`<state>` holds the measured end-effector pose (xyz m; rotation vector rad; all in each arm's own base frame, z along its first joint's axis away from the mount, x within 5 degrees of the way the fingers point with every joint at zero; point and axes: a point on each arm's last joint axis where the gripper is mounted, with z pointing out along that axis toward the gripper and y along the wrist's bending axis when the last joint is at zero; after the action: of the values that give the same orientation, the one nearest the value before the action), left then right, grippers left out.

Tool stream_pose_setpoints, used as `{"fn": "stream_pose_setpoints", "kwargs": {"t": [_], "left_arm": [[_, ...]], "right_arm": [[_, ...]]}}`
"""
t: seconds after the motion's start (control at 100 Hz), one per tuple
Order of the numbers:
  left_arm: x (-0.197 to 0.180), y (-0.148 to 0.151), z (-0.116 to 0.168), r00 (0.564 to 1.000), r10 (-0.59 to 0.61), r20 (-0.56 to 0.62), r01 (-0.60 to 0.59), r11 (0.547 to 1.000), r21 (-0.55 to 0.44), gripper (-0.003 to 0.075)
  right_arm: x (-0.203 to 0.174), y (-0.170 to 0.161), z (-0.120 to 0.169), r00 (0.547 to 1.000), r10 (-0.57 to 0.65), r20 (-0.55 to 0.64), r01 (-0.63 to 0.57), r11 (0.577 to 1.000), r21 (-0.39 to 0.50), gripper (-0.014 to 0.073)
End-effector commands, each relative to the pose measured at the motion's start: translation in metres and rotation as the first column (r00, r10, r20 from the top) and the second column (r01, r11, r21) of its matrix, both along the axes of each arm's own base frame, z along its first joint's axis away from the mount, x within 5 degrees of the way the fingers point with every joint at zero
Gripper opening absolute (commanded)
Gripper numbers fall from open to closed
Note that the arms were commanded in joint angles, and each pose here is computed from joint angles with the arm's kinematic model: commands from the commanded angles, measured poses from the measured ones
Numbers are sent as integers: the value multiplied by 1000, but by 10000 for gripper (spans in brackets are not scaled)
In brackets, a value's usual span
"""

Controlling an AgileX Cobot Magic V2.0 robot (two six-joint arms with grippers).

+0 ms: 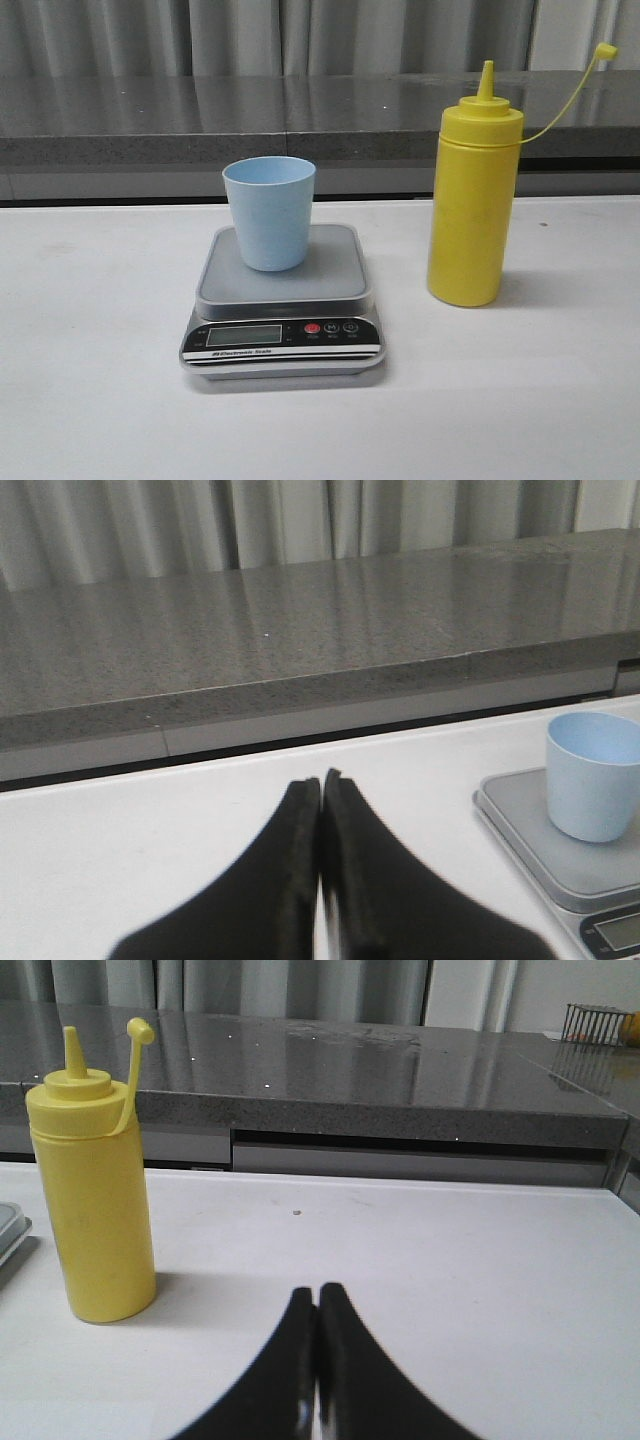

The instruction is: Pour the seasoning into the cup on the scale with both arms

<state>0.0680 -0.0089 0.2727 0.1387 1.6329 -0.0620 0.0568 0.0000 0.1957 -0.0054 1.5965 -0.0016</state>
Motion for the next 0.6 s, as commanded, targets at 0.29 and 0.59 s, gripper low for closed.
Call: {"fn": "stream_pose_setpoints", "kwargs": {"t": [0.29, 0.59], "left_arm": [[-22, 13, -26, 961, 215, 176, -220, 976, 7, -20], [-17, 13, -54, 970, 210, 125, -216, 976, 31, -20]], "right_arm": [[-3, 0, 16, 992, -4, 125, 5, 1000, -10, -69], [-3, 0, 16, 992, -4, 125, 5, 1000, -10, -69]]}}
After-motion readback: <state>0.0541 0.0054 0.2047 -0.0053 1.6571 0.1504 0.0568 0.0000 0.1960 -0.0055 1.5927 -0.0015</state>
